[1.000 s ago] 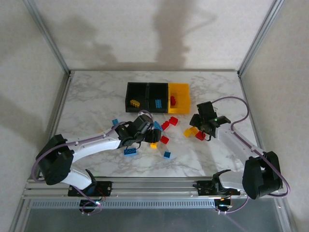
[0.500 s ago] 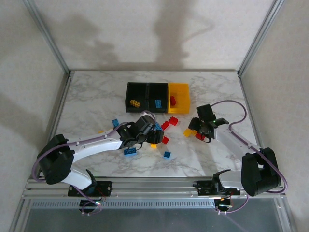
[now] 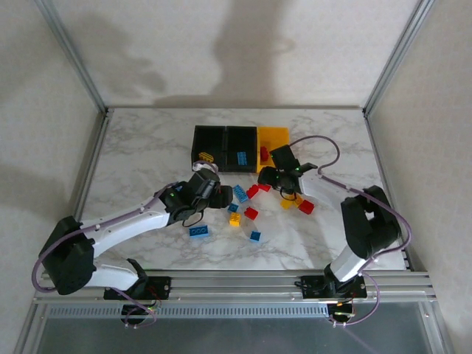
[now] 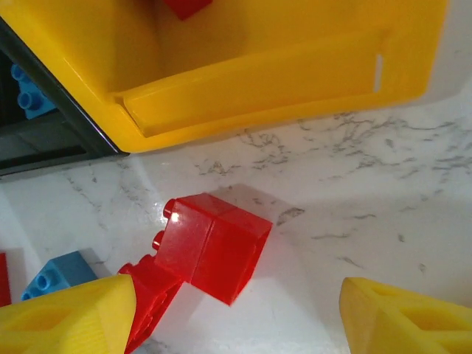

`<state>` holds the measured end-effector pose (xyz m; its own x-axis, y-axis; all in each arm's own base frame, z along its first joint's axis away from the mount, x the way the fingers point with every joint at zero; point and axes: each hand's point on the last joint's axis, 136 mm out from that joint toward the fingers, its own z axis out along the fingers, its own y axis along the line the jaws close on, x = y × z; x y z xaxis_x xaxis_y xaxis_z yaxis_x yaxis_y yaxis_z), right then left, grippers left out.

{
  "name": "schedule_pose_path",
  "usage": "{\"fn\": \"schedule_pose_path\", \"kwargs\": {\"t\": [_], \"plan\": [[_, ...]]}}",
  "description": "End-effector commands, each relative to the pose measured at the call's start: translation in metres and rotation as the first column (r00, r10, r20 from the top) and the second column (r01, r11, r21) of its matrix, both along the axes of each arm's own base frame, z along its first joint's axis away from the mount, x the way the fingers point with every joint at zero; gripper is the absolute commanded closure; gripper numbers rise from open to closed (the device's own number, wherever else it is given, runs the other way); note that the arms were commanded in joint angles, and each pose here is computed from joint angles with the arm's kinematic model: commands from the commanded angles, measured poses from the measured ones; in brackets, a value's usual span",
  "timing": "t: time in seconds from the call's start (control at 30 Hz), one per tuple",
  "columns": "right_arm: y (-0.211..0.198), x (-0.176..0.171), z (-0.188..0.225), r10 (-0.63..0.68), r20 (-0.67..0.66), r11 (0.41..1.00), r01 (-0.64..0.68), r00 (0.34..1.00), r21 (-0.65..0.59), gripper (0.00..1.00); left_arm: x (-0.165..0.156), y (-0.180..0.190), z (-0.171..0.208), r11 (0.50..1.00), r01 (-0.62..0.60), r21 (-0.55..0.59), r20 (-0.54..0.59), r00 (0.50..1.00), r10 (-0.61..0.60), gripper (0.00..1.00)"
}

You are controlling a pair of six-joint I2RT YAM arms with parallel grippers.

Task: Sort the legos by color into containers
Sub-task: Pick up the lego from the center of the table.

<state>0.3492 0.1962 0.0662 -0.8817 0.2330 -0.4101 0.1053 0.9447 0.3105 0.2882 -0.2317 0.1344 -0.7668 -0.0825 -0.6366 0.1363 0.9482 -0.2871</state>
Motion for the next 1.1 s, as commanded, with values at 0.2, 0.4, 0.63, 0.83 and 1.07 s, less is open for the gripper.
{"fn": "schedule_pose_path", "kwargs": {"t": [0.2, 0.4, 0.63, 0.83, 1.07], "plan": [[0.027, 0.021, -0.01, -0.017, -0.001, 1.0, 0.017, 1.0, 0.009, 0.27, -0.005, 0.011, -0.009, 1.0, -0.021, 0.018, -0.019, 1.0, 0.022, 0.18], [0.027, 0.026, -0.026, -0.051, -0.033, 0.999, 0.051, 0.998, -0.015, 0.29, -0.003, 0.003, -0.009, 1.0, 0.005, 0.012, -0.03, 1.0, -0.005, 0.19], [0.017, 0.017, -0.042, -0.078, -0.065, 0.996, 0.075, 0.995, -0.048, 0.42, -0.004, 0.004, -0.009, 1.0, 0.002, 0.005, -0.027, 1.0, -0.002, 0.19], [0.009, 0.013, -0.027, -0.068, -0.032, 0.995, 0.066, 0.997, -0.077, 0.62, -0.001, 0.002, -0.007, 1.0, 0.004, 0.007, -0.021, 1.0, -0.004, 0.19], [-0.002, 0.012, 0.023, -0.05, 0.058, 0.994, 0.055, 0.997, -0.095, 0.66, -0.001, -0.004, -0.01, 1.0, 0.002, -0.027, -0.032, 0.999, -0.003, 0.19]]}}
